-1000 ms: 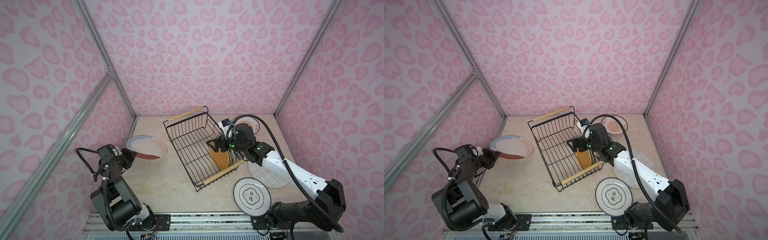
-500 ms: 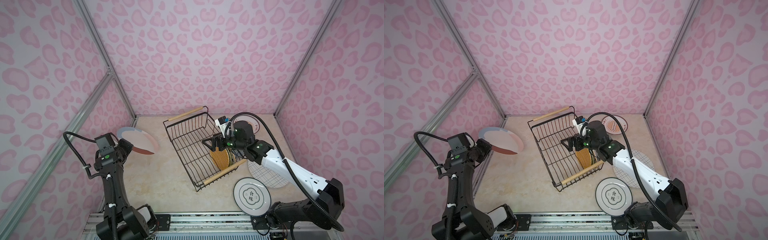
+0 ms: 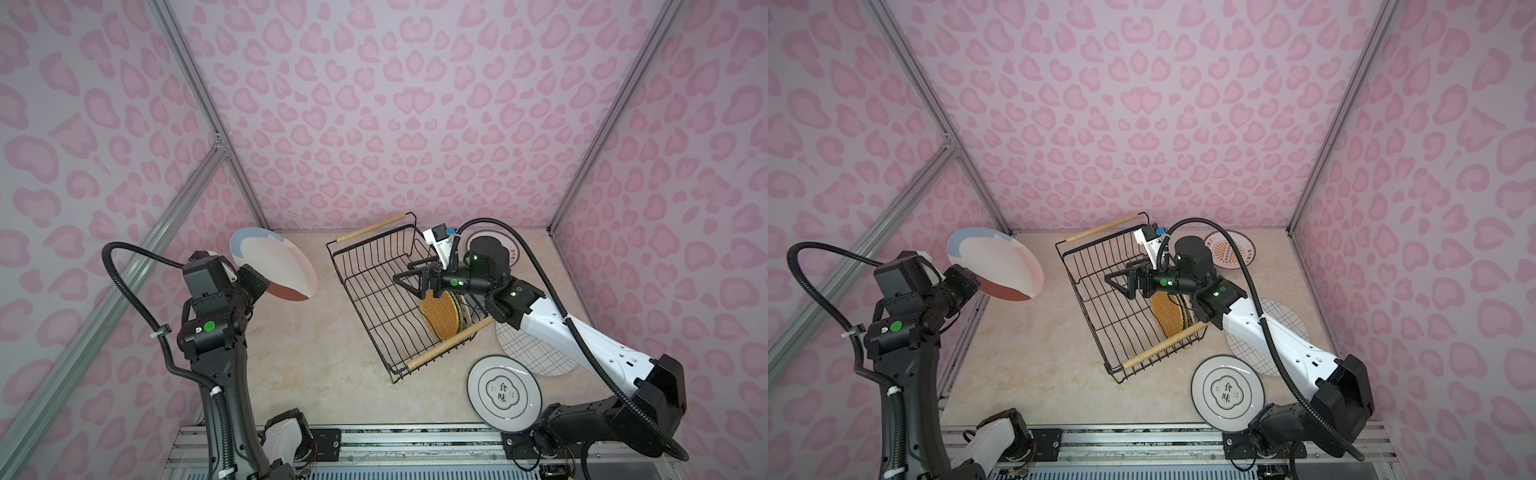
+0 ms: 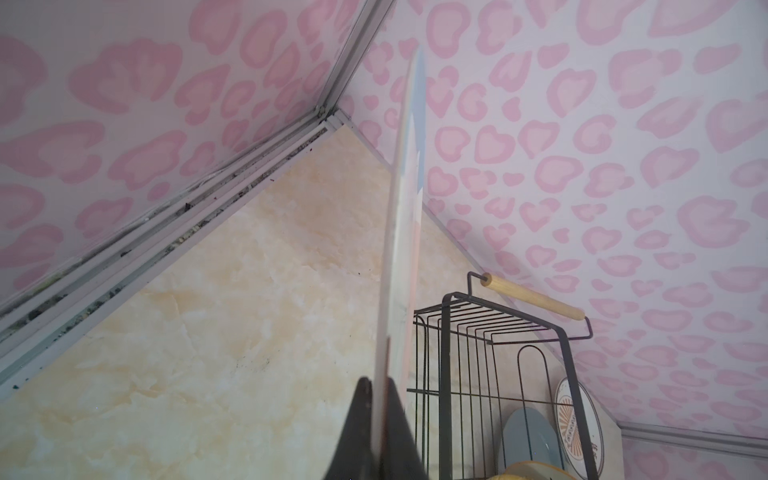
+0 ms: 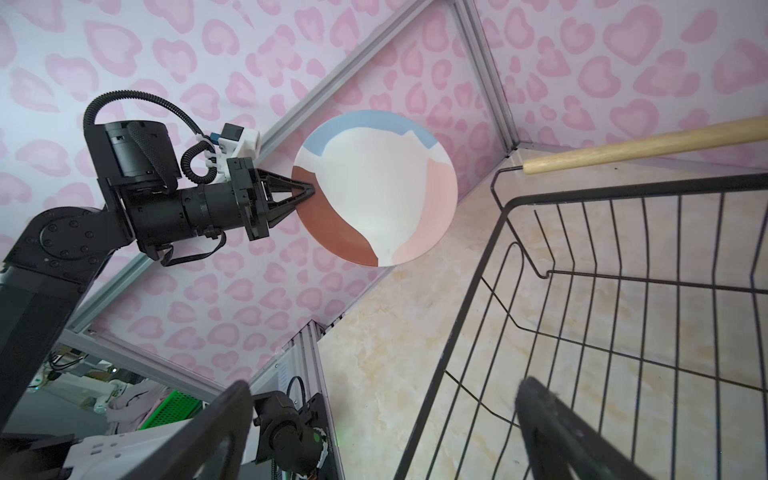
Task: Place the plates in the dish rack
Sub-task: 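Lift the plate over the rack while the right gripper reaches toward it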
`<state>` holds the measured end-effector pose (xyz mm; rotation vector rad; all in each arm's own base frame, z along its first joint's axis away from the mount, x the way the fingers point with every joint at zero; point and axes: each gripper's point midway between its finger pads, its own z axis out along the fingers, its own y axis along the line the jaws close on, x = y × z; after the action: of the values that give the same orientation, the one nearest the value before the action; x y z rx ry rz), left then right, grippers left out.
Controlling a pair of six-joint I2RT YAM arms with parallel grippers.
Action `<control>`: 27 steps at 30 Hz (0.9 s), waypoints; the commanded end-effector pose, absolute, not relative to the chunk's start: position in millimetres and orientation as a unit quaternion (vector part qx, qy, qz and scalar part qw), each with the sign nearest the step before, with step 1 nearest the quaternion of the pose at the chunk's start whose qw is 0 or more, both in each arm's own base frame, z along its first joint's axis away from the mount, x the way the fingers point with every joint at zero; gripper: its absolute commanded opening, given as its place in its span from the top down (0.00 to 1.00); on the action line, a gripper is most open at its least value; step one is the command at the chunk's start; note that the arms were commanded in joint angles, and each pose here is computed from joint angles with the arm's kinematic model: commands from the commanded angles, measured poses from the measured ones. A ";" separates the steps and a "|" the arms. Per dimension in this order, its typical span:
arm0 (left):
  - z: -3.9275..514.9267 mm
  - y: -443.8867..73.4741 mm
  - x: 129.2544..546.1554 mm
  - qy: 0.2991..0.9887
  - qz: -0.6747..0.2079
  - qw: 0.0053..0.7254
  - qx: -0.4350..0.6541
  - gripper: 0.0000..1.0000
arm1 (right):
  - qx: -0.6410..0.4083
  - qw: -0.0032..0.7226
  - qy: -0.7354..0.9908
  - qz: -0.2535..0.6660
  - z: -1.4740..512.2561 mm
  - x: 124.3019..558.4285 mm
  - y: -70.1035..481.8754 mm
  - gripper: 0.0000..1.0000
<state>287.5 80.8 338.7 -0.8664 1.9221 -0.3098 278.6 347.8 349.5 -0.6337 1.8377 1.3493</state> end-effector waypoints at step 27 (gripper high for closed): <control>502.5 -108.3 324.1 0.675 -0.517 0.526 -0.022 0.96 | -0.105 0.443 0.718 0.527 390.0 316.1 254.1 0.02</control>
<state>328.5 -78.1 473.4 -0.2579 1.7173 -1.1033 313.9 257.5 375.4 -0.2826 1.8335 1.2532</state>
